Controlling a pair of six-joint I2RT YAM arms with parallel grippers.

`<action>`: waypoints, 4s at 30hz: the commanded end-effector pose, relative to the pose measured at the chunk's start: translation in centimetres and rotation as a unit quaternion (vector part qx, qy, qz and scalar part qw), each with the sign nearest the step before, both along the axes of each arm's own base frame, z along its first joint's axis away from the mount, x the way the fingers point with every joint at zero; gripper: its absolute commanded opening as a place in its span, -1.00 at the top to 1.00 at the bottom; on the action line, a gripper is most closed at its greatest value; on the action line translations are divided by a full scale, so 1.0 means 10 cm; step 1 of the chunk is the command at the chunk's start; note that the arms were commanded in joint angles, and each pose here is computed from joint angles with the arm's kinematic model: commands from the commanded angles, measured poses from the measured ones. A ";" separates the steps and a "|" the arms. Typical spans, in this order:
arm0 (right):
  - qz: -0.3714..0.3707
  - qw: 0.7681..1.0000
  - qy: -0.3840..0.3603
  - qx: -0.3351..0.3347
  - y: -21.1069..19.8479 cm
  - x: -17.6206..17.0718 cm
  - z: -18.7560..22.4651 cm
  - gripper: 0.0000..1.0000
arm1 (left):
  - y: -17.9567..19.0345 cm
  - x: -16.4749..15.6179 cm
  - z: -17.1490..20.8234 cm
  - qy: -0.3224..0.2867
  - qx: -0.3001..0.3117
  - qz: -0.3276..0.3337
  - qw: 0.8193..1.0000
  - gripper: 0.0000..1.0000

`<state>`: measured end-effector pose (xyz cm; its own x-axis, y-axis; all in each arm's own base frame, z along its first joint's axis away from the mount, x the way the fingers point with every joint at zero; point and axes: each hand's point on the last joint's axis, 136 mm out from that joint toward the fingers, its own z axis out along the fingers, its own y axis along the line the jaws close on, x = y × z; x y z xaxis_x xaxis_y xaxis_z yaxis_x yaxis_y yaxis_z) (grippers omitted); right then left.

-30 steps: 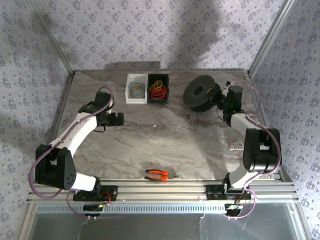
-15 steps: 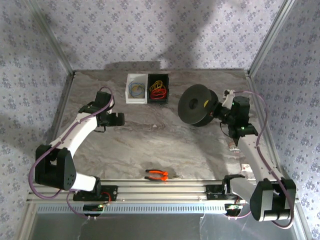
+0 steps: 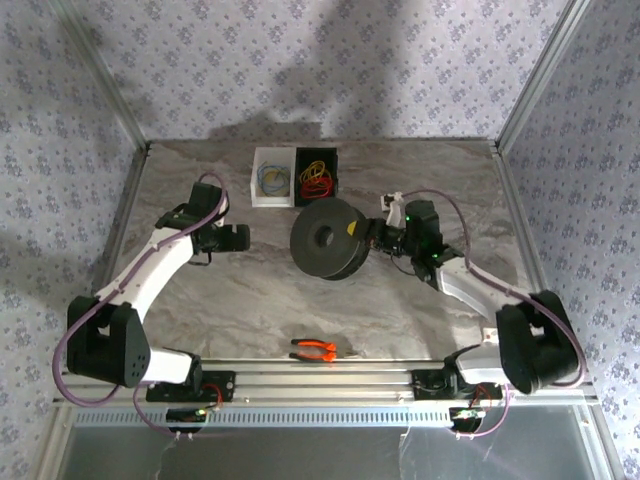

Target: Wrap the cables

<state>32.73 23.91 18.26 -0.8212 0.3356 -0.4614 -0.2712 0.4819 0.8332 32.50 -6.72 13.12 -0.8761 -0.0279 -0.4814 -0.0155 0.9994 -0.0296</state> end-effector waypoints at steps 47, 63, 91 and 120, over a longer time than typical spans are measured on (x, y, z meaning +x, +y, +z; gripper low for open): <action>0.031 0.953 -0.129 -0.271 0.10 1.02 0.22 -1.00 | -0.05 -0.05 0.11 -0.001 0.008 -0.019 1.000 -0.99; 0.023 0.954 -0.082 -0.287 0.53 1.79 -0.14 -0.82 | -0.01 -0.09 0.14 -0.007 0.016 -0.019 1.000 -0.99; 0.046 0.943 -0.059 -0.323 0.69 2.01 -0.59 -0.02 | 0.01 -0.11 0.13 -0.008 0.019 -0.018 1.000 -0.99; 0.051 0.960 -0.046 -0.272 0.82 2.04 -0.56 0.80 | 0.03 -0.13 0.13 -0.009 0.023 -0.015 1.000 -0.99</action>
<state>52.52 31.47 10.96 -0.8018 -0.0724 -0.5932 -0.3849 0.8220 0.4198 31.84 -6.62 13.96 -0.8694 0.0012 -0.4941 0.0045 1.0000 -0.0054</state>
